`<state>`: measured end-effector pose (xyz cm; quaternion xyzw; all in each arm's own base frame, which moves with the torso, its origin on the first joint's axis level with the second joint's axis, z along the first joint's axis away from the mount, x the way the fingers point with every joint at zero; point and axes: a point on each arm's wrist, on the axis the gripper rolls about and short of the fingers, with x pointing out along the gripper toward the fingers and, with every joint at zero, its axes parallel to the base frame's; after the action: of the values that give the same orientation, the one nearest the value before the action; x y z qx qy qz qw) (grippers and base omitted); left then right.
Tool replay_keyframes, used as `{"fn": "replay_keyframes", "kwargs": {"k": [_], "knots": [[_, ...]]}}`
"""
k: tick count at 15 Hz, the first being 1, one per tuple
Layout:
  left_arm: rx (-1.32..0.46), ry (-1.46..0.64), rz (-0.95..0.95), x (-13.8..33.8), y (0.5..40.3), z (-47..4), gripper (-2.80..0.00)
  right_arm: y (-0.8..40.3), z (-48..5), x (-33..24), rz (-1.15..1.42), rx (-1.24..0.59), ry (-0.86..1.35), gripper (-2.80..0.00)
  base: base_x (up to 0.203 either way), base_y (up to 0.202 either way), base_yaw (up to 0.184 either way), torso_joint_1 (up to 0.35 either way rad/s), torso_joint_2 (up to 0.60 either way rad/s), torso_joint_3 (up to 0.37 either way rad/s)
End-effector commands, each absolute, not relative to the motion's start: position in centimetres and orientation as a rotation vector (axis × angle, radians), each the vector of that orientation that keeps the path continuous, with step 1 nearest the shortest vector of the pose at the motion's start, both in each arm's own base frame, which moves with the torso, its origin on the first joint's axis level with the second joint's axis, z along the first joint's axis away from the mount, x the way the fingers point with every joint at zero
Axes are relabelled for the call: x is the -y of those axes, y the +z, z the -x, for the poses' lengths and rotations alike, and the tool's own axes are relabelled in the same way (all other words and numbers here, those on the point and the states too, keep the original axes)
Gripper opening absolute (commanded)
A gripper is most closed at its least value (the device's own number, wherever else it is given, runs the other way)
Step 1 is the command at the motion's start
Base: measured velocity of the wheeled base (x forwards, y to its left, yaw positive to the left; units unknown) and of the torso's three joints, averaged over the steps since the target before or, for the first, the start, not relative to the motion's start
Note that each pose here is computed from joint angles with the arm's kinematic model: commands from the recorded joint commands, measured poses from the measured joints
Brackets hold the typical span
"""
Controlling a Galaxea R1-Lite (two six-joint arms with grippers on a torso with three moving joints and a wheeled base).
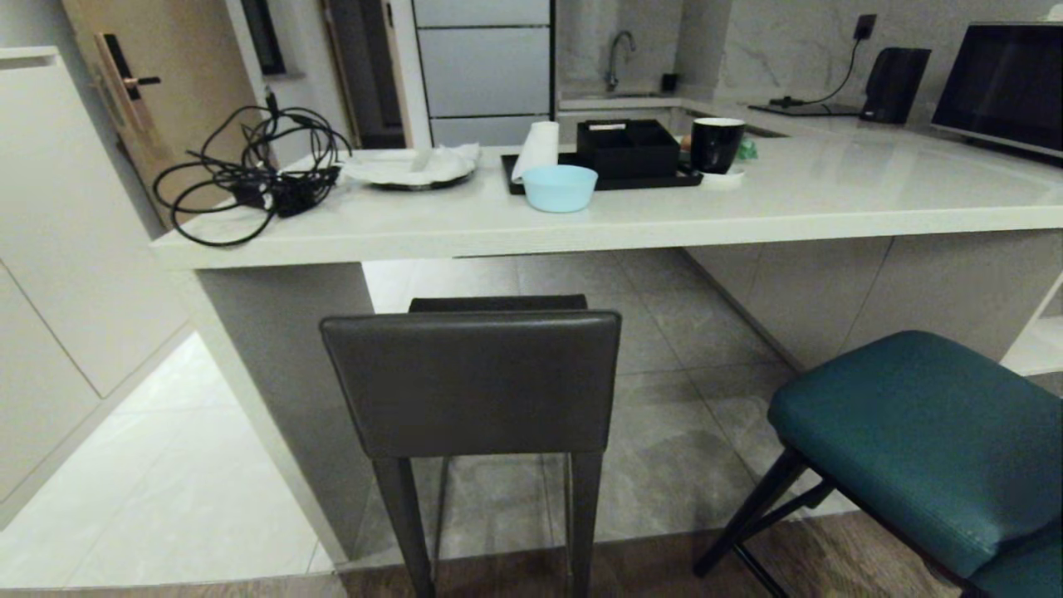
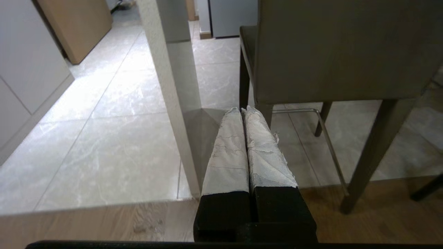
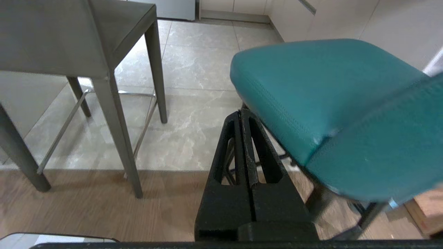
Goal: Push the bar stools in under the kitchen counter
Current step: Push the blue chair back under the dining table
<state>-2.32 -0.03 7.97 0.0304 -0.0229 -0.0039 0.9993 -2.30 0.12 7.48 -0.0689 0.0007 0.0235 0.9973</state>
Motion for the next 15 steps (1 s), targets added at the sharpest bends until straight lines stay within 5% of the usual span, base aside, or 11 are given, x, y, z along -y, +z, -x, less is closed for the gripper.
{"fn": "replay_keyframes", "kwargs": {"k": [1, 11, 15], "knots": [[0.026, -0.008, -0.060, 0.03, 7.47, 2.16, -2.80, 7.44, 2.28, -0.12, 0.139, -0.007, 0.048, -2.80, -0.178, 0.000, -0.002, 0.010, 0.00, -0.002], [0.028, -0.006, -0.040, 0.02, 7.49, 2.16, -2.80, 7.45, 2.28, -0.12, 0.142, -0.006, 0.050, -2.80, -0.197, 0.000, -0.001, 0.003, 0.00, 0.003], [0.032, 0.000, -0.002, 0.01, 7.54, 2.16, -2.80, 7.46, 2.29, -0.11, 0.110, -0.007, 0.042, -2.80, -0.024, 0.000, -0.001, -0.002, 0.00, 0.000]]}}
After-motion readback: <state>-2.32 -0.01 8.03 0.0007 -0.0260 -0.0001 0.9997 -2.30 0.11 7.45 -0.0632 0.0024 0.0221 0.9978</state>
